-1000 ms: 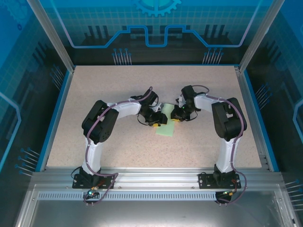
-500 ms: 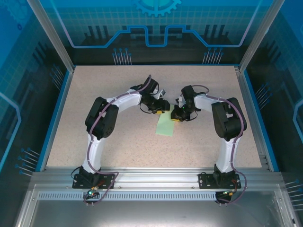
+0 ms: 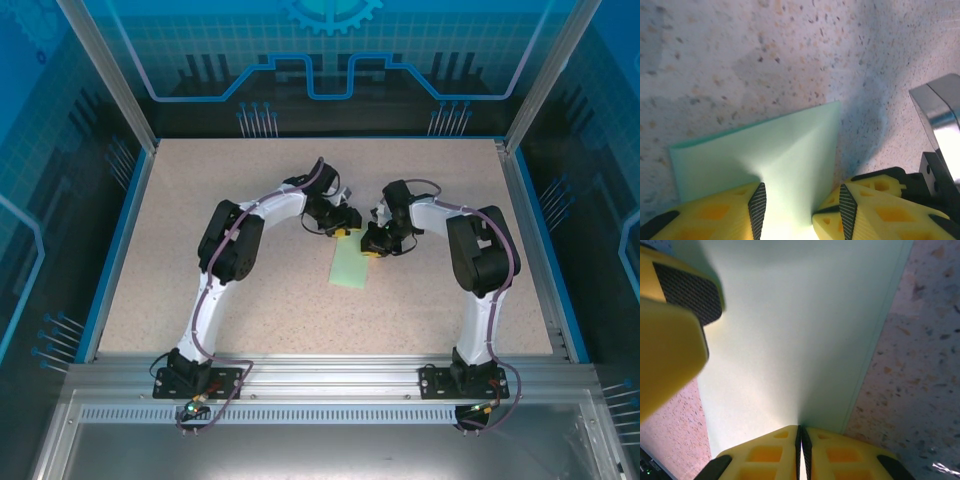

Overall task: Fold a paper plane with a square sheet of paper (fold left side to right side)
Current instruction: First fold the square sheet of paper in half at the center of the table.

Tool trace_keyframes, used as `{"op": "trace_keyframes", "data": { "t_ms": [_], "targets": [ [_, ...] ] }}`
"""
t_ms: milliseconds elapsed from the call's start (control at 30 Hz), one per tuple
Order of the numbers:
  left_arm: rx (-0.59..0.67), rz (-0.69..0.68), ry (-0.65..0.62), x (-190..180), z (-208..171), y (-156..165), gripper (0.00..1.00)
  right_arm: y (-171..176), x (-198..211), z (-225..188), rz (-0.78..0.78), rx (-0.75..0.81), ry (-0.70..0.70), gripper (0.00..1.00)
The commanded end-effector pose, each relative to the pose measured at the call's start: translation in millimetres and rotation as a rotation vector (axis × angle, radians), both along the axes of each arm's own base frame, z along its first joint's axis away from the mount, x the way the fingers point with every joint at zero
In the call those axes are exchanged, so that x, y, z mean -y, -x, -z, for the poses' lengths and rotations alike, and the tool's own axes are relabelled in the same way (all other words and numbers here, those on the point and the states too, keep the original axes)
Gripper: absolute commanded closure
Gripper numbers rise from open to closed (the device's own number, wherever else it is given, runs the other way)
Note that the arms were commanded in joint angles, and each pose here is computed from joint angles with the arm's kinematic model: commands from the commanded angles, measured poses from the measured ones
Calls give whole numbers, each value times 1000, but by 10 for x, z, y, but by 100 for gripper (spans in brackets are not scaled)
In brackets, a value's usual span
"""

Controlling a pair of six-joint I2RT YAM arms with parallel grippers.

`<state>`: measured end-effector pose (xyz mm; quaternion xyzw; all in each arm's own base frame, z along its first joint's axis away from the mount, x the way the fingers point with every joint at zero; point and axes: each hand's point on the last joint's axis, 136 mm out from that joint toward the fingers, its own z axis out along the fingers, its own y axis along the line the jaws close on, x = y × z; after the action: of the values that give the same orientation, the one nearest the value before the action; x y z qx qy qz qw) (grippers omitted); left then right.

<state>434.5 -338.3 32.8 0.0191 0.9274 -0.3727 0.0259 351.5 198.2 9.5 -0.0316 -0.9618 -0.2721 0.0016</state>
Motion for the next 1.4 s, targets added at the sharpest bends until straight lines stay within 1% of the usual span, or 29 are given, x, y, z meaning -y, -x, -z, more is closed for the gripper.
{"op": "trace_keyframes", "data": {
  "t_ms": [0,233,400,600,733,833,933,1033,1100,1167,1233,1367],
  "targets": [
    [-40,-39,-48,-155,165,-84,53,264,126,332,-29,-105,115,86],
    [-43,-71,-76,-315,273,-185,53,278,142,339,-34,-110,126,87],
    [-41,-104,-77,-437,299,-327,52,291,148,344,-37,-112,130,87],
    [-22,-124,-35,-414,239,-551,49,305,122,352,-40,-118,126,87],
    [-16,-142,-36,-434,259,-692,49,303,108,345,-42,-117,126,87],
    [-15,-149,-41,-472,261,-726,49,296,101,331,-43,-113,125,86],
    [30,-134,-34,-487,79,-714,49,289,91,326,-41,-112,121,87],
    [115,-132,-19,-539,-297,-694,48,284,88,332,-39,-113,119,86],
    [161,-129,-5,-564,-522,-631,47,286,83,338,-41,-113,121,87],
    [184,-123,18,-572,-666,-534,47,285,84,345,-41,-114,122,87],
    [190,-107,41,-546,-742,-399,47,288,85,356,-42,-116,122,87],
    [144,-52,100,-349,-675,-56,47,284,84,375,-40,-120,123,86]
  ]
}}
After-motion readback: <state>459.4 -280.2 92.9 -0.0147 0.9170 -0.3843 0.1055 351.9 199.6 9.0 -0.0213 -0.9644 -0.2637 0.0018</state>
